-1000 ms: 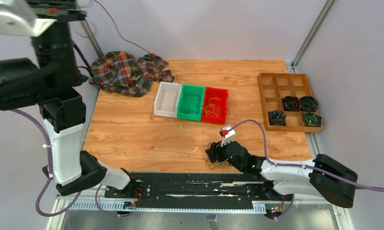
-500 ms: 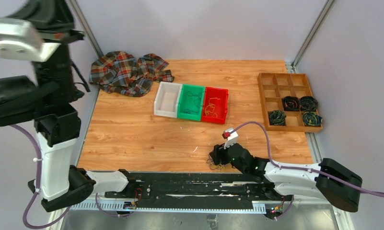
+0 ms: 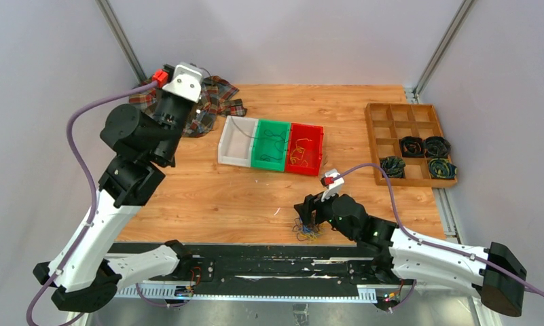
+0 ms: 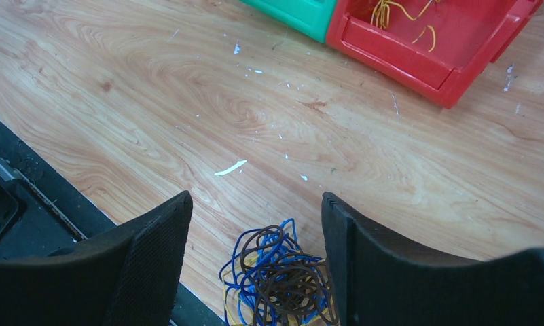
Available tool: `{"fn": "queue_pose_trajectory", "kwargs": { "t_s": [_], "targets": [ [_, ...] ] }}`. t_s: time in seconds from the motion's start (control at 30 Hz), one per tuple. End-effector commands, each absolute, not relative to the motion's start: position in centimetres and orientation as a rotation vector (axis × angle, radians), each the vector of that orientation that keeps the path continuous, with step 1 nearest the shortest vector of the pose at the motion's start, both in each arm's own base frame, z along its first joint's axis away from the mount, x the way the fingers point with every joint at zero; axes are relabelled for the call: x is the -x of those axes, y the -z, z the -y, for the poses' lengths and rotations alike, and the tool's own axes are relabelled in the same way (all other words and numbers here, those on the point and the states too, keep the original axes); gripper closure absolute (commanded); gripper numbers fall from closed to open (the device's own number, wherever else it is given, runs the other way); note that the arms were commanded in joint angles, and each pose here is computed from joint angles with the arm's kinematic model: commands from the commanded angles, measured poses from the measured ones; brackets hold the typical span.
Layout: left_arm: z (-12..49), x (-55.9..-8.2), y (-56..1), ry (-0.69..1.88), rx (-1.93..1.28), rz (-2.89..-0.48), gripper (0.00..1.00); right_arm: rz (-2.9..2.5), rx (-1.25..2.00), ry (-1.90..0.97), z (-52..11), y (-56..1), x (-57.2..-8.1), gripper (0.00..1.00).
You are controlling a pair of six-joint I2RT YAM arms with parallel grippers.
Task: Untangle the cables
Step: Place the cable in the bin.
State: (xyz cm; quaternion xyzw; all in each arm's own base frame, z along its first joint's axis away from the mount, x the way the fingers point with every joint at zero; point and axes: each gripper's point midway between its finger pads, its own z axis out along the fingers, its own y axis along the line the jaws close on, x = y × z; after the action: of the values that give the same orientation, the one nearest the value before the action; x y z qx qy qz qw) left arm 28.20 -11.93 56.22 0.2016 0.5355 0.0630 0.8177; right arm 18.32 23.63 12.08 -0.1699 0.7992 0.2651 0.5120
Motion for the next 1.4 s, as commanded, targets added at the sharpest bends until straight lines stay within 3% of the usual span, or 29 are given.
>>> {"fn": "queue_pose_trajectory", "kwargs": {
  "t_s": [0.0,0.63,0.93,1.37],
  "targets": [
    [11.3,-27.3,-54.8,-0.078,-0.392,-1.185,0.99,-1.900,0.419,-0.620,-23.4,-13.7,-18.5,0.30],
    [13.5,-29.9,-56.2,-0.061,-0.435,-1.151,1.00,-1.903,0.388,-0.574,-22.6,-13.5,-18.9,0.31],
    [13.3,-29.4,-61.5,-0.023,-0.400,-1.051,0.99,-1.908,0.388,-0.565,-22.4,-13.3,-18.9,0.31],
    [13.4,-32.6,-58.9,-0.087,-0.409,-1.102,0.99,-1.908,0.384,-0.566,-22.2,-13.4,-18.8,0.31]
  ]
}}
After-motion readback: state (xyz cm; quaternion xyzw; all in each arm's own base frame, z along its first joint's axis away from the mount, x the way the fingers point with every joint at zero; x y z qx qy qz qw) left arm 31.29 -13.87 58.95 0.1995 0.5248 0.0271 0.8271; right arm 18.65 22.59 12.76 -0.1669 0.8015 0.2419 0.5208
